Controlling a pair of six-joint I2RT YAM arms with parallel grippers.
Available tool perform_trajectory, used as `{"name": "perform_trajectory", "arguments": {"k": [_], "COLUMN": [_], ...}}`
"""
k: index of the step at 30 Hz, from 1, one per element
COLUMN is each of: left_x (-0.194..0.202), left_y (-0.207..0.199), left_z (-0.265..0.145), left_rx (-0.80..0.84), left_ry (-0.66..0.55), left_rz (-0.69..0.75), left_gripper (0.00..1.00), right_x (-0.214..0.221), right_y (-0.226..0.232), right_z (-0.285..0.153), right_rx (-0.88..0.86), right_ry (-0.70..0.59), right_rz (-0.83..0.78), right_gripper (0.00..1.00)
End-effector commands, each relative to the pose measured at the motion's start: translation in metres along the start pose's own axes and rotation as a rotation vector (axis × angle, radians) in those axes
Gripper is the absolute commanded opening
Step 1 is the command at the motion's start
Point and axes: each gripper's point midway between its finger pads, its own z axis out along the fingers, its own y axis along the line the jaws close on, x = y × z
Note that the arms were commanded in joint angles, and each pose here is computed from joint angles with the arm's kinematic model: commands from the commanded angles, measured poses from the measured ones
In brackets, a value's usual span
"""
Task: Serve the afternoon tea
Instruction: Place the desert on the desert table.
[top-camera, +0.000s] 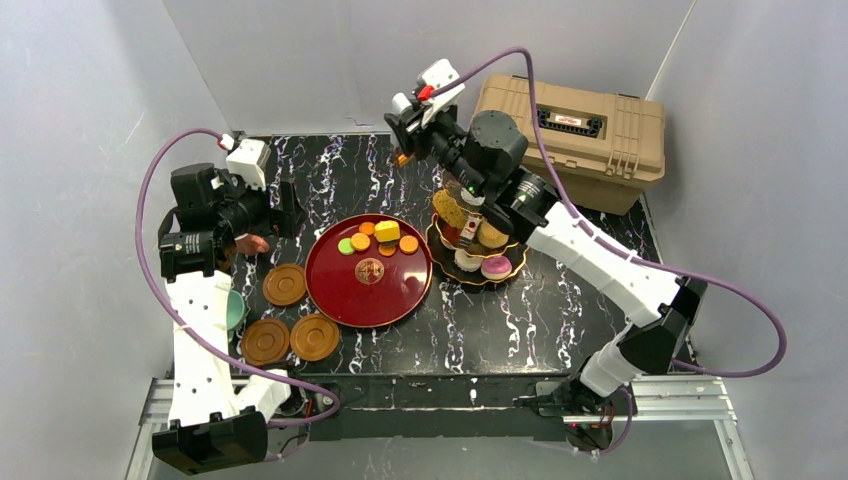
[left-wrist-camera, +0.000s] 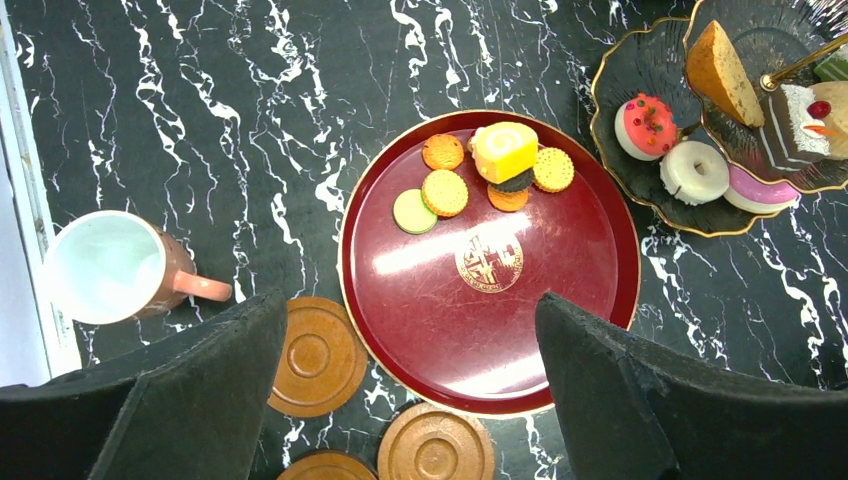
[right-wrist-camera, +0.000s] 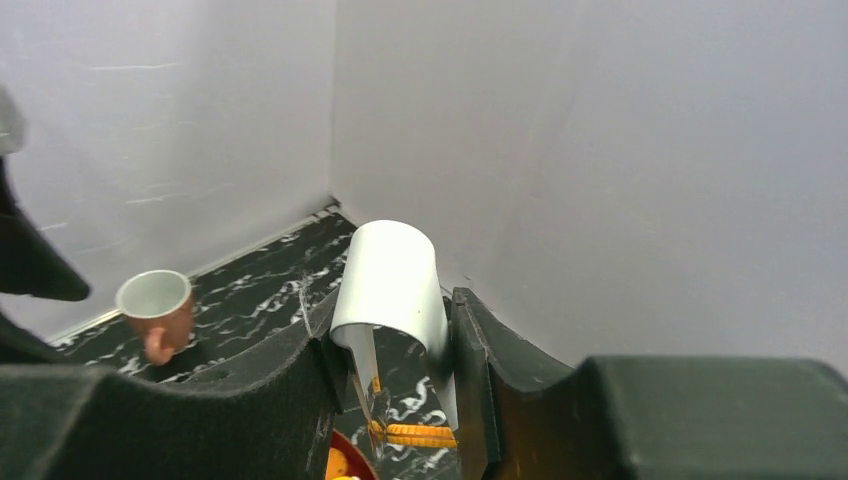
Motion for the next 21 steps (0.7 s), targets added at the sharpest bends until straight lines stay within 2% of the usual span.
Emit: {"name": "perform_trajectory", "arguments": {"k": [1,21], "left_x": [-0.006,-0.002], "left_y": [-0.008,-0.011], "left_z": [-0.009,-0.008], "left_rx": [0.025,0.045], "left_ry": [-0.027,-0.019], "left_rz": [0.012,0.012], "left_gripper": [0.91,0.88], "right_x": [-0.044,-0.044], "right_y": [-0.04,-0.082], "right_z": [-0.023,-0.075], "right_rx": [0.128,0.323], "right_ry": [-0.097,-0.115], "right_rz": [-0.033,-0.058], "right_gripper": [0.06,0.06]}}
